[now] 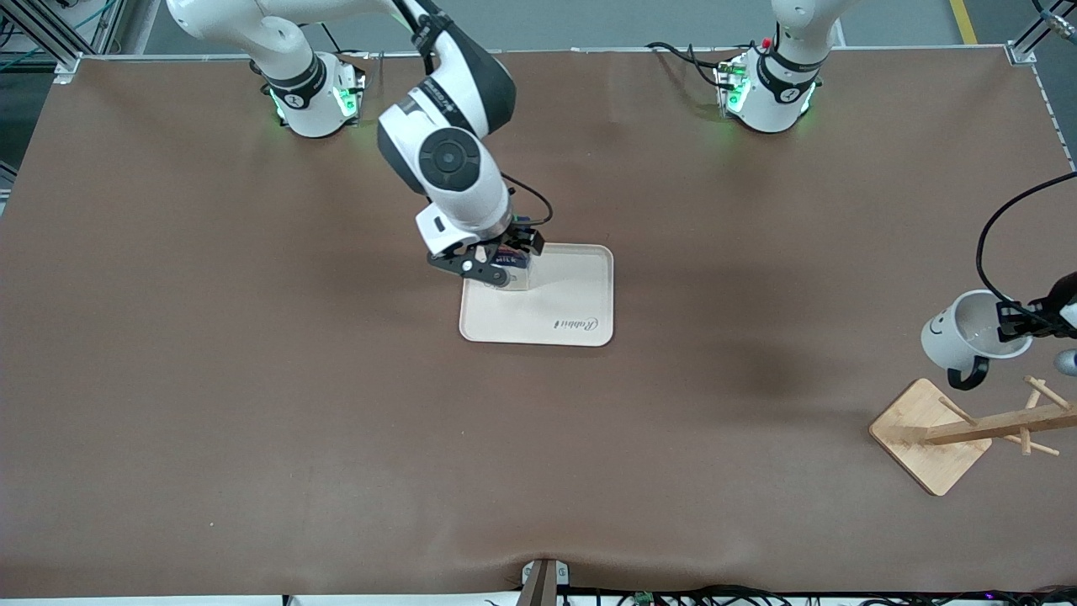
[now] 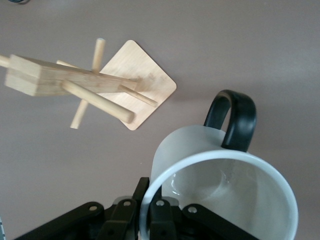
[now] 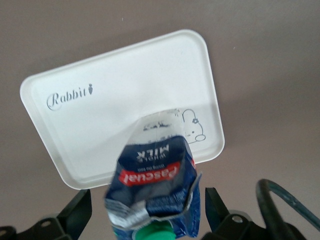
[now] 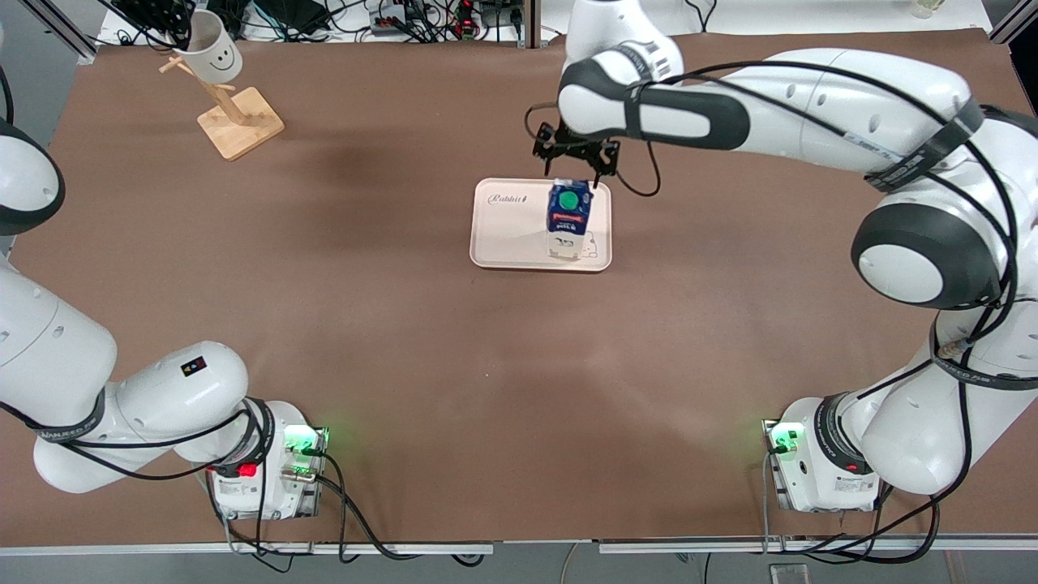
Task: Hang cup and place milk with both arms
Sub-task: 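Lift the milk carton off the tray with the right gripper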
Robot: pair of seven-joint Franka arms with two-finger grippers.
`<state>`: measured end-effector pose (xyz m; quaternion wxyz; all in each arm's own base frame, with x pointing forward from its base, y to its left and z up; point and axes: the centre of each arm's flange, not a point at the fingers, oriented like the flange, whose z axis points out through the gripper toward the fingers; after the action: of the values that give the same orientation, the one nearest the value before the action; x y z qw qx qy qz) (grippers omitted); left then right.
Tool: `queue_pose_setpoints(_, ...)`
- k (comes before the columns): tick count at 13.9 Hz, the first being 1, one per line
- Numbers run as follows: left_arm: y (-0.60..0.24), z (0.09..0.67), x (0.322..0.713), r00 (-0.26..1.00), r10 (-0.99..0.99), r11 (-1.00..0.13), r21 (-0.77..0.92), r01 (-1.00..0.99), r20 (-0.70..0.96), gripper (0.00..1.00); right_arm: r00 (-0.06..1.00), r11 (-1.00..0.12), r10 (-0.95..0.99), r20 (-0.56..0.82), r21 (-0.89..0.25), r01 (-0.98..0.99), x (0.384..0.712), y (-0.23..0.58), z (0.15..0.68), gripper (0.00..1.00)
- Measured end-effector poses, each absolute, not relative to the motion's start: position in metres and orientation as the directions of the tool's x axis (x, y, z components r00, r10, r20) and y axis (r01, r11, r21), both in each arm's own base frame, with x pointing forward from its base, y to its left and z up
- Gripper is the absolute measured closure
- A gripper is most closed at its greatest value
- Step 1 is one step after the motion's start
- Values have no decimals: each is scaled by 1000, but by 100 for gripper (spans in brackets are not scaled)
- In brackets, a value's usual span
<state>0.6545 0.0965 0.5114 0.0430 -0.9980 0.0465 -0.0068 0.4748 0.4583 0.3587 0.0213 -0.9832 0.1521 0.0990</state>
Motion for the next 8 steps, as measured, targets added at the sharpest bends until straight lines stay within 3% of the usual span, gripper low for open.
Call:
queue_pose_setpoints(7, 134, 516, 654, 995, -100, -991, -97, -97, 30, 94, 921, -938, -345, -182, 87, -335, 468, 456, 332, 3)
queue_pose_setpoints(8, 138, 515, 653, 994, -100, -991, -97, -97, 31, 94, 909, -929, -369, -196, 122, -351, 466, 452, 331, 13)
